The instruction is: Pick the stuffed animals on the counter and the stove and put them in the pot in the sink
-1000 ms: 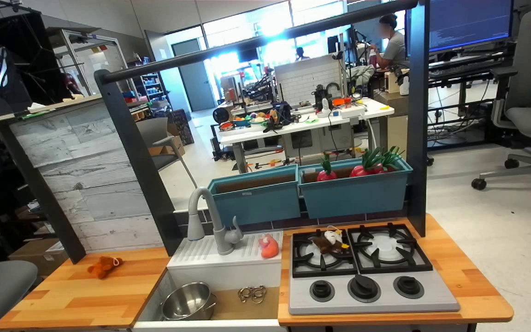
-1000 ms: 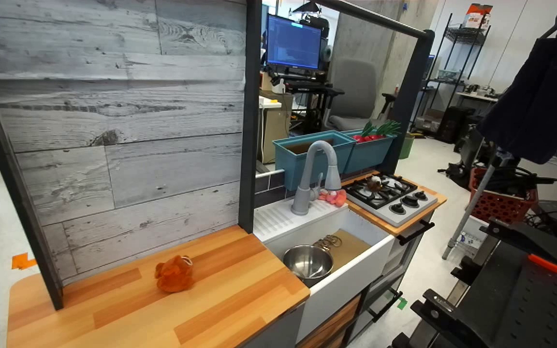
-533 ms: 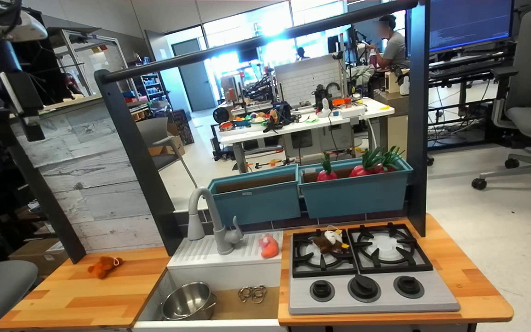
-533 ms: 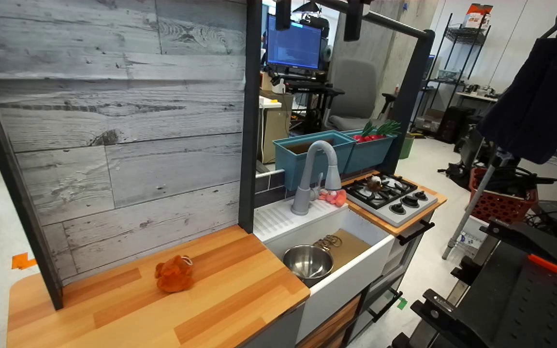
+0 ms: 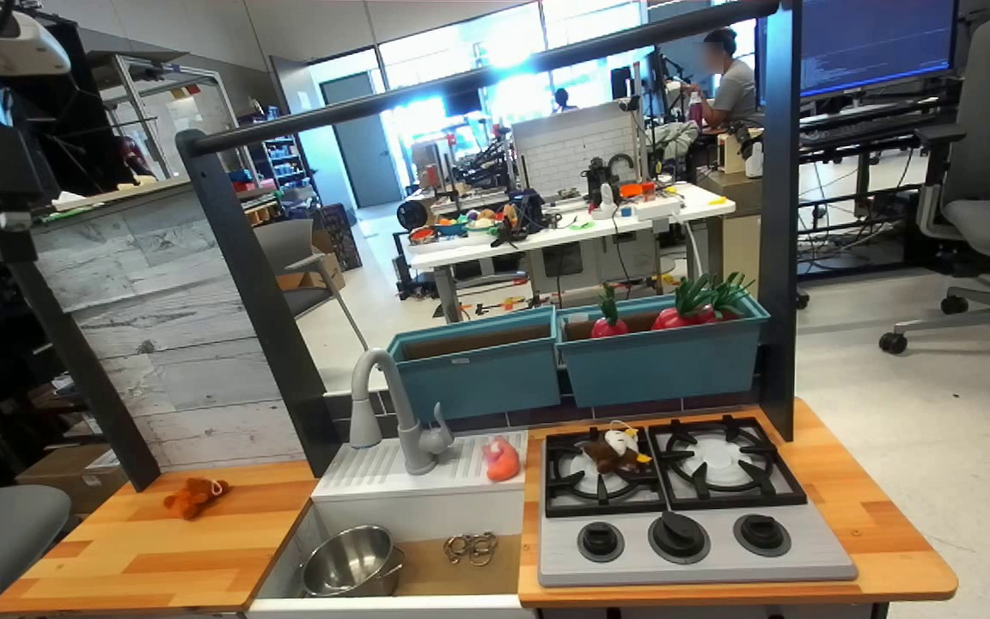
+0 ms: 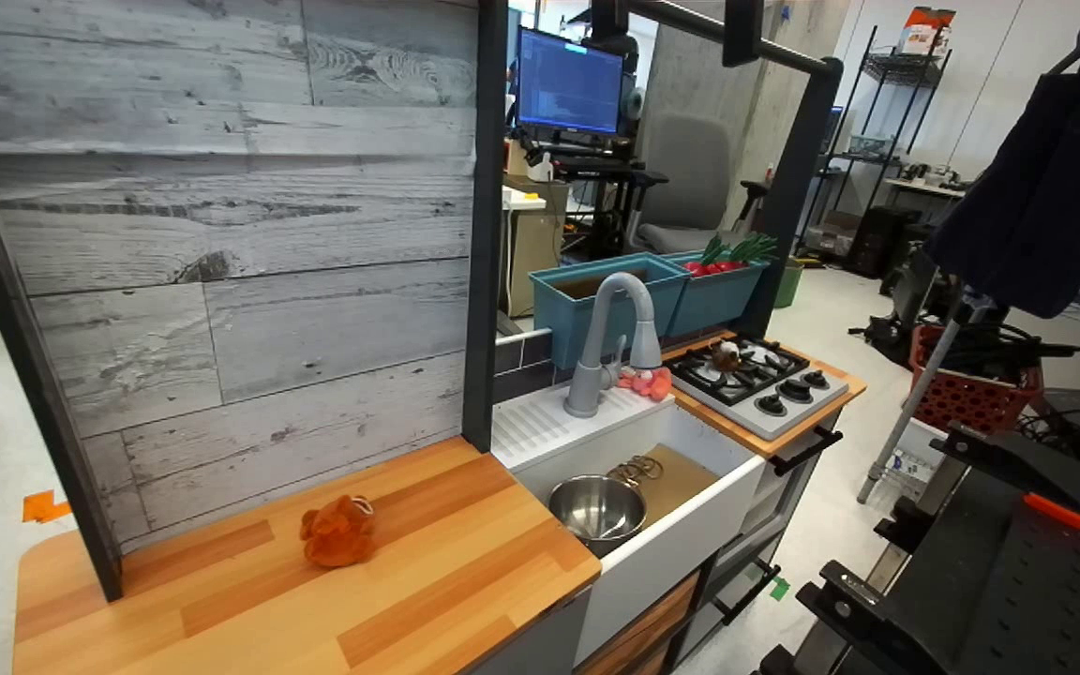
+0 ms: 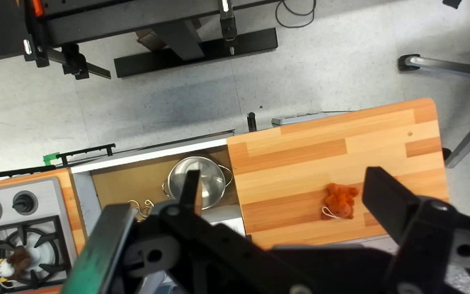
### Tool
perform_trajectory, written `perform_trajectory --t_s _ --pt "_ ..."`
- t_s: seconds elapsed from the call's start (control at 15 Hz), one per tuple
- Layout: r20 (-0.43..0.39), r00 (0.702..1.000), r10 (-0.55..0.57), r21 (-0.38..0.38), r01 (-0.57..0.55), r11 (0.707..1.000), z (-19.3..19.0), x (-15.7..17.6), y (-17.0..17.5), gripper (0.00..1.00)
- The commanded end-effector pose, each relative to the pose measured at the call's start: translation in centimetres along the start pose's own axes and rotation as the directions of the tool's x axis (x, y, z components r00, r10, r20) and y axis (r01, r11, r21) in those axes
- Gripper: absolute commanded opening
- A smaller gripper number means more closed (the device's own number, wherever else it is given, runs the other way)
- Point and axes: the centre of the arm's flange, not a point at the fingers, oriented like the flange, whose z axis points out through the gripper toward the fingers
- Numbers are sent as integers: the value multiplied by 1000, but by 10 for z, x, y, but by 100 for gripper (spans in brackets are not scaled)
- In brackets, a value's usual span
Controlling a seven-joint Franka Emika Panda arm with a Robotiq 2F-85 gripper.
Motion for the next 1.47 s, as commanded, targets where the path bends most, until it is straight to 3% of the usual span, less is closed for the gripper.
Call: perform_trajectory --t_s 0.0,0.27,0.47,0.6,0.73,1.0,1.2,1.4 --pt "1 1000 0 0 0 1000 0 0 0 100" --pt "2 1000 0 -1 0 1000 1 0 0 100" --pt "49 999 -3 -12 3 1000 23 44 -14 100" --pt "-17 1000 11 -43 -12 999 45 67 -25 100" --pt "-156 988 -16 -82 3 997 73 91 -41 100" --pt "-329 929 -169 -150 126 981 135 109 -66 100" --pt "-337 923 -187 -64 176 982 162 105 -77 100" --pt "-306 936 -173 -96 150 984 166 103 -76 100"
